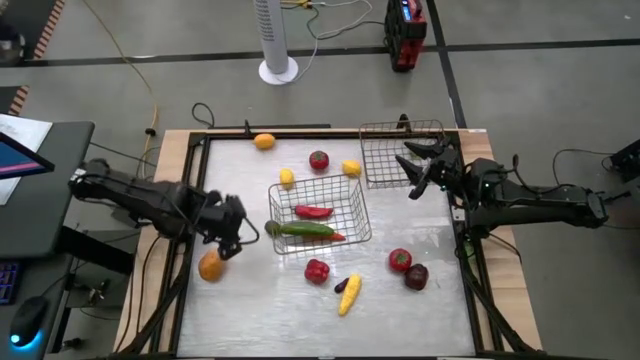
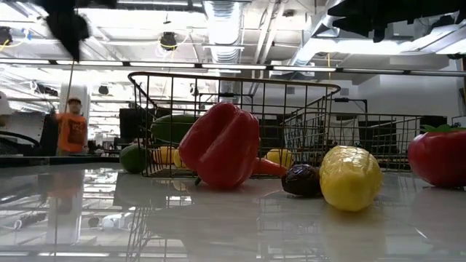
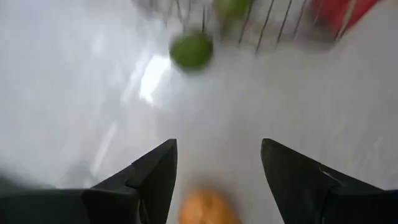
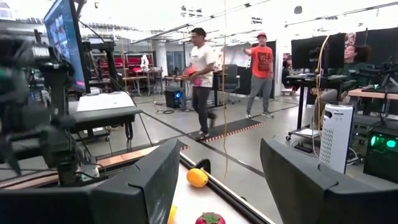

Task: Sort produce into baskets
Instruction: Put the brown potato into the left wire basket

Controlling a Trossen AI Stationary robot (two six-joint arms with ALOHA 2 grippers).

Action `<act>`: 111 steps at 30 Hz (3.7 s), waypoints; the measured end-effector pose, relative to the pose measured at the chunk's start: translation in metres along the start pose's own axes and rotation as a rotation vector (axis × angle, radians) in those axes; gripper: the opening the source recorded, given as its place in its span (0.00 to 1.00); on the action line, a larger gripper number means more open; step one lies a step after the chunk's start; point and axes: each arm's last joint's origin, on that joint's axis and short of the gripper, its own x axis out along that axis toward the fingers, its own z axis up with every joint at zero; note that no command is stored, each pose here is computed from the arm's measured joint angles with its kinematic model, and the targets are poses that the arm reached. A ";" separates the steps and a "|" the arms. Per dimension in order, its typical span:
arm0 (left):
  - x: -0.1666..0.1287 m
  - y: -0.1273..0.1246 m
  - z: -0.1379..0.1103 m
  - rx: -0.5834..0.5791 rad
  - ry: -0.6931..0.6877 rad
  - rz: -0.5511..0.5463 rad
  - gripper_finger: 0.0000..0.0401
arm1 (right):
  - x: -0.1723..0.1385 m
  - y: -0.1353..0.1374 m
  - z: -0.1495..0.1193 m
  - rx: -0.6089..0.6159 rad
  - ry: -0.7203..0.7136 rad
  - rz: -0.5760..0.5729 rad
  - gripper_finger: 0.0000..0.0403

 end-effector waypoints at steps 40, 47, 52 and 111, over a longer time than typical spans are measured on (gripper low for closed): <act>0.084 -0.042 -0.066 -0.135 0.446 0.257 0.75 | -0.001 0.001 0.013 -0.161 -0.121 0.036 0.63; 0.096 -0.035 -0.074 -0.153 0.468 0.282 0.75 | -0.001 0.002 0.015 -0.159 -0.129 0.070 0.63; 0.103 -0.031 -0.077 -0.154 0.478 0.285 0.75 | -0.001 0.002 0.015 -0.159 -0.129 0.070 0.63; 0.081 0.058 0.256 0.317 -0.829 -0.186 0.49 | 0.006 0.005 0.008 -0.131 -0.083 0.069 0.63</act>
